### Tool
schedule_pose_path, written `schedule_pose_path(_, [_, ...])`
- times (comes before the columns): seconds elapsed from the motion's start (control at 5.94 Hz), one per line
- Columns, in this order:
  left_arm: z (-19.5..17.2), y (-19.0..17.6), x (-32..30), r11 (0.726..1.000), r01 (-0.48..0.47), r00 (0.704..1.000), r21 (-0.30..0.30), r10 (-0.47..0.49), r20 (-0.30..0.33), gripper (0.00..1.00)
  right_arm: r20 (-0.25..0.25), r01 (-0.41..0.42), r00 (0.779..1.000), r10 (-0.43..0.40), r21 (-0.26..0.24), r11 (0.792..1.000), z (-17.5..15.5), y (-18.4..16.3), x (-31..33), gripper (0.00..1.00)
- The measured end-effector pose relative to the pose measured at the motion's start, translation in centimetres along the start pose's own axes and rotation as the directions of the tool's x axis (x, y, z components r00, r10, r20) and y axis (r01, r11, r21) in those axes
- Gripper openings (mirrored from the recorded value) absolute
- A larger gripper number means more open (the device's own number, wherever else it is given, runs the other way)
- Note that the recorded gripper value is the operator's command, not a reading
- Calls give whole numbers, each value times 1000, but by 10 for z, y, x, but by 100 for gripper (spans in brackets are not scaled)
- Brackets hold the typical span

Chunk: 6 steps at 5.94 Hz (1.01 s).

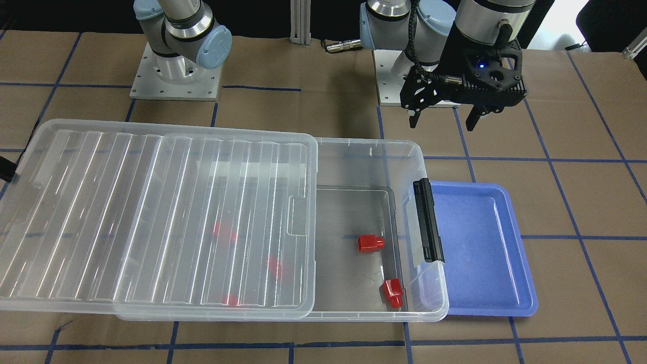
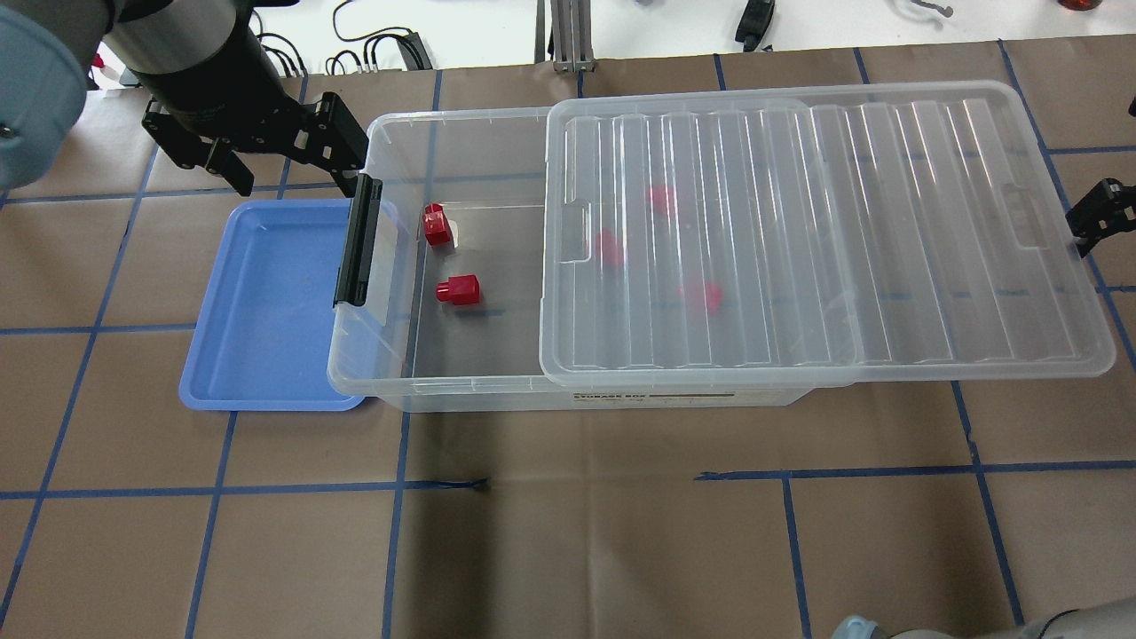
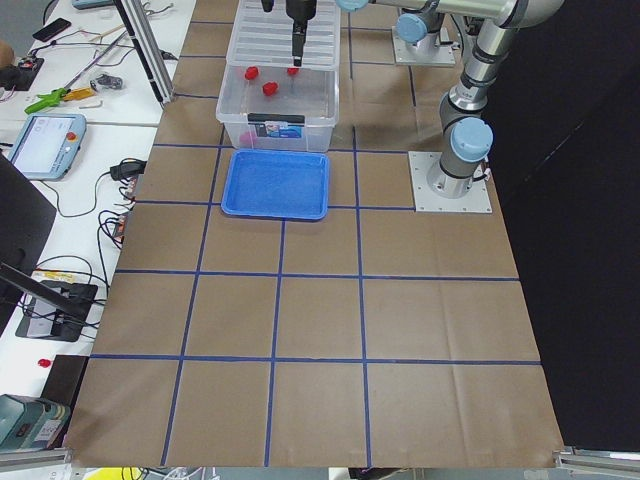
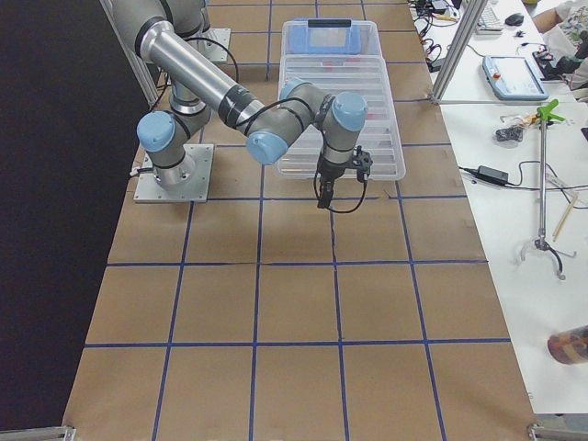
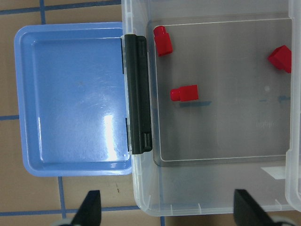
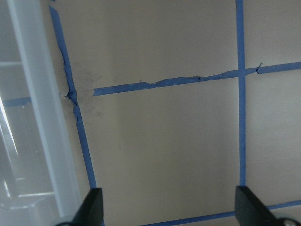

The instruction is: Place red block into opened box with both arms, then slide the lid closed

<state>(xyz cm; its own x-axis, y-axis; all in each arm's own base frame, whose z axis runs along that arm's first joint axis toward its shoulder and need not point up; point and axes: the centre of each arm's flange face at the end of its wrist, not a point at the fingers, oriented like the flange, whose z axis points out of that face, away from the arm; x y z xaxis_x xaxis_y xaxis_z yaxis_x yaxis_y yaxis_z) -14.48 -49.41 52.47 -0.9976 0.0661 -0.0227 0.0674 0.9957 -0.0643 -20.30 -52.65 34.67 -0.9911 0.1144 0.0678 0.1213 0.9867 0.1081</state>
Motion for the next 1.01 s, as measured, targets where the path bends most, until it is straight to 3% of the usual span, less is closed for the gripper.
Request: schedule_pose_path(1.01, [-2, -1, 0, 1000, -11, 1000, 9, 11, -3, 99, 4, 34, 999, -34, 4, 999, -1, -2, -49, 100])
